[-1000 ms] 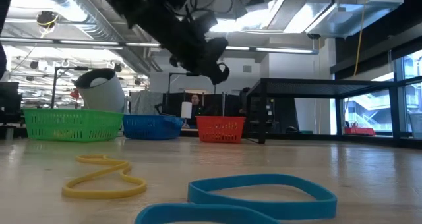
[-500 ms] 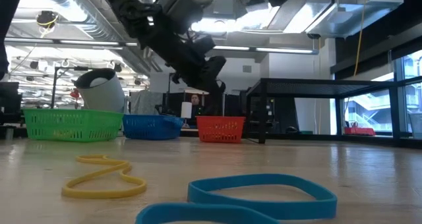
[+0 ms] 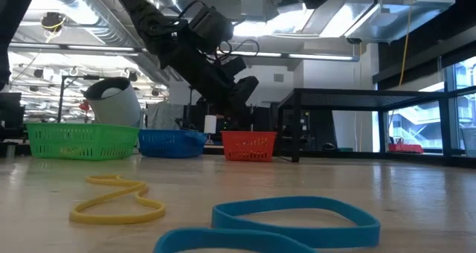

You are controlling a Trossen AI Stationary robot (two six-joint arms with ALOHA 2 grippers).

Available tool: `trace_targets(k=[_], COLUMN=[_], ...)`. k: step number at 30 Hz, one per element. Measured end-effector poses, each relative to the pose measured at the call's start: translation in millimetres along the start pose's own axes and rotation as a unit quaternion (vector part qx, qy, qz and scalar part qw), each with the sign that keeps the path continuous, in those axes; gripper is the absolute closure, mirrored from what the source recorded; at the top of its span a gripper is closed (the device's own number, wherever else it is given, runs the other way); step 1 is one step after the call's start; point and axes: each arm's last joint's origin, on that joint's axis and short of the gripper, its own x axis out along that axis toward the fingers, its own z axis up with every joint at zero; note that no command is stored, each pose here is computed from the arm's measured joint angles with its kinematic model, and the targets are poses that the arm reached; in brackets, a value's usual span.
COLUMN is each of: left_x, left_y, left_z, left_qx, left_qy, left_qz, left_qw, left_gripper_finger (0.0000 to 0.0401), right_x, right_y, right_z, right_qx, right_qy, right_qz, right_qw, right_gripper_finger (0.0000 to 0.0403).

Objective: Pick & Place Office Desk Supplies
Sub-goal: Put the black rubber band into the red bin, then put the green spring keychain into the green bin

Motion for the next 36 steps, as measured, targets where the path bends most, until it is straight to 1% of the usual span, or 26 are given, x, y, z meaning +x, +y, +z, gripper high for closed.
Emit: trace_targets(k=[13,20,23,26,29,33,36], left_x=[0.1,-6.1,-15.0,-30.5,-51.7,-81.2,-102.2], left_y=[-0.3,0.7,0.7,-0.8,-4.5,-13.5,-27.1], left_z=[-0.7,5.6,12.7,20.6,28.5,34.7,33.6], left_qx=[-0.008,-0.011,-0.012,-0.008,-0.011,-0.025,0.004], left_qy=[0.002,-0.005,-0.010,-0.001,0.016,0.043,0.053], left_qz=[0.000,0.000,-0.007,-0.035,-0.087,-0.160,-0.196], left_qw=[1.000,1.000,1.000,0.999,0.996,0.986,0.979], left_gripper_finger=[0.0293,0.0273,0.0272,0.0275,0.0281,0.0289,0.0295], right_x=[0.0,0.0,0.0,1.8,6.5,14.5,19.5], right_y=[-0.1,-0.1,-0.1,-0.5,-1.5,-3.3,-4.4], right_z=[-0.2,-0.3,-0.3,-1.3,-4.5,-9.7,-12.7], right_qx=[0.006,0.013,0.015,0.019,0.031,0.034,0.035], right_qy=[0.001,0.001,0.001,0.004,0.014,0.027,0.033], right_qz=[-0.001,-0.001,-0.001,-0.001,-0.002,-0.002,-0.003], right_qw=[1.000,1.000,1.000,1.000,0.999,0.999,0.999], right_gripper_finger=[0.0225,0.0225,0.0225,0.0225,0.0225,0.0225,0.0225])
